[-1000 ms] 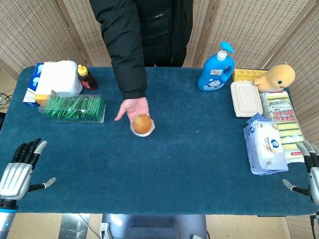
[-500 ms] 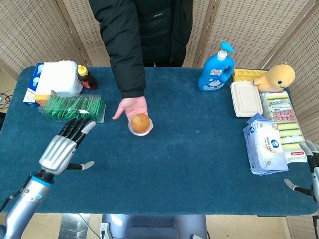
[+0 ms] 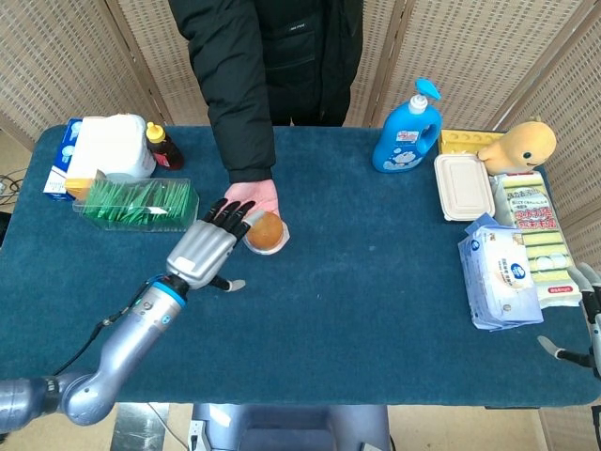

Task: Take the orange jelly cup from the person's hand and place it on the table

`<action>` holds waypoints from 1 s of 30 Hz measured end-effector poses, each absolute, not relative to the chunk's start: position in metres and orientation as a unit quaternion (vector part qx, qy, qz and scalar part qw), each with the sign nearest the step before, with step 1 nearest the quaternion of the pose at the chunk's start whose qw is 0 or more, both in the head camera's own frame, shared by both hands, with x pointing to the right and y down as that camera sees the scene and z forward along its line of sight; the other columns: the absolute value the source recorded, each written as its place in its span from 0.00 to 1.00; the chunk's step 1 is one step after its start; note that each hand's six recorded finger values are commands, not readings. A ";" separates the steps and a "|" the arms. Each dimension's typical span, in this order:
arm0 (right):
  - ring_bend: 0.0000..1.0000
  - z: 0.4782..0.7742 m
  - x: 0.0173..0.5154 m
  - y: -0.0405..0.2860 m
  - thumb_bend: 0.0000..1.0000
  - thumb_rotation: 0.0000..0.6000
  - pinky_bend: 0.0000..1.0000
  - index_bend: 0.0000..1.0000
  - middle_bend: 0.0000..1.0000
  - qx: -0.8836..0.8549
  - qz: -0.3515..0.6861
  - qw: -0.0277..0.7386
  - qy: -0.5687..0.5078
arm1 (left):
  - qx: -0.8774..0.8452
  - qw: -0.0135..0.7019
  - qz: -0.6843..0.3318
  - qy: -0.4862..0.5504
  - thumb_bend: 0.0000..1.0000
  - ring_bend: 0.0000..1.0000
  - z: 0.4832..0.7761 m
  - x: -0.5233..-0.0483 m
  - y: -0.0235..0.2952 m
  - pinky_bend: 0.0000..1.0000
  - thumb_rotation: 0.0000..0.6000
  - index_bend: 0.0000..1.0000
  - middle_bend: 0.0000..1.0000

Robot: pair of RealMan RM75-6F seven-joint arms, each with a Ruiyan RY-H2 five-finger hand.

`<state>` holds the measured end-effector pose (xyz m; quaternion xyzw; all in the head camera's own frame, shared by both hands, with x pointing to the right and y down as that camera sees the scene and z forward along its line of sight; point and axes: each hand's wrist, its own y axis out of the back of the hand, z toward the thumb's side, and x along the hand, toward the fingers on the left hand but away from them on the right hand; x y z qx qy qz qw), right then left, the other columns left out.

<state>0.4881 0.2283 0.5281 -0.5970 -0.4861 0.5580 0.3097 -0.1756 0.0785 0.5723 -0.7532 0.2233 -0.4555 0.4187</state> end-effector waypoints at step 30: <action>0.00 0.531 0.496 0.226 0.03 1.00 0.10 0.00 0.00 -0.597 0.559 0.296 -0.494 | -0.699 0.421 -0.516 0.261 0.19 0.29 0.601 -0.123 0.042 0.50 1.00 0.31 0.42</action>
